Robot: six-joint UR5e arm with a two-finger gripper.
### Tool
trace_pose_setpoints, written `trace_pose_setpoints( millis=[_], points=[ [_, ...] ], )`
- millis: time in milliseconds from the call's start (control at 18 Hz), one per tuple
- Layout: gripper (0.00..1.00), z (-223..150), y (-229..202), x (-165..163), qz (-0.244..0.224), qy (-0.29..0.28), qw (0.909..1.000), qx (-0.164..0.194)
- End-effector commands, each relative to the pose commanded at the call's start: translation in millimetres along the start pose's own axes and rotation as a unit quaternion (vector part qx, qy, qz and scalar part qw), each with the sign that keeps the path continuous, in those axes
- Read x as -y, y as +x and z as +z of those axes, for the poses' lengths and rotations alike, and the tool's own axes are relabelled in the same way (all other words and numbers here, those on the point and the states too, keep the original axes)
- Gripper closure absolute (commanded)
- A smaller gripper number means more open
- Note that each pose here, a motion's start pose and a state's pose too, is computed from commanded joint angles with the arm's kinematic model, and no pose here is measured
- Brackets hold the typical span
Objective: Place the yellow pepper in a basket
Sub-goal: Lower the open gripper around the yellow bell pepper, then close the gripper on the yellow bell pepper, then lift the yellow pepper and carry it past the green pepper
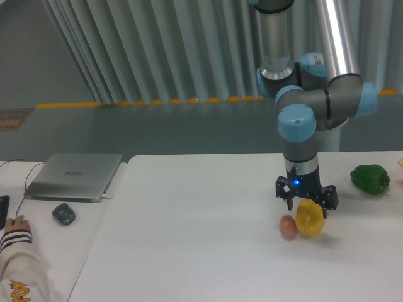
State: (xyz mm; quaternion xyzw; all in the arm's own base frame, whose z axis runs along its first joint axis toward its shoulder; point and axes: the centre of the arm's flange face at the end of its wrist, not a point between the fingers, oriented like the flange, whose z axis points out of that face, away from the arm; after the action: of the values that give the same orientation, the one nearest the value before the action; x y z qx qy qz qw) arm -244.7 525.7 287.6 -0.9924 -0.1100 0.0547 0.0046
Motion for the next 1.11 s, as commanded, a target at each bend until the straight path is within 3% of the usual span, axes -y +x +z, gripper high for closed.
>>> trace_pose_setpoints(
  millis=[611,778,833,889,1000,1111],
  points=[
    [0.00,30,-8,4,0.008,-0.034,0.9992,0.020],
    [0.24,32,-8,6,0.027,-0.038,0.9987,0.021],
    [0.41,28,-9,6,0.036,-0.035,0.9985,0.022],
    [0.51,24,-11,6,0.042,-0.032,0.9984,0.023],
    [0.60,18,-15,7,0.045,-0.026,0.9983,0.025],
    [0.60,4,-21,14,0.043,-0.016,0.9985,0.029]
  ],
)
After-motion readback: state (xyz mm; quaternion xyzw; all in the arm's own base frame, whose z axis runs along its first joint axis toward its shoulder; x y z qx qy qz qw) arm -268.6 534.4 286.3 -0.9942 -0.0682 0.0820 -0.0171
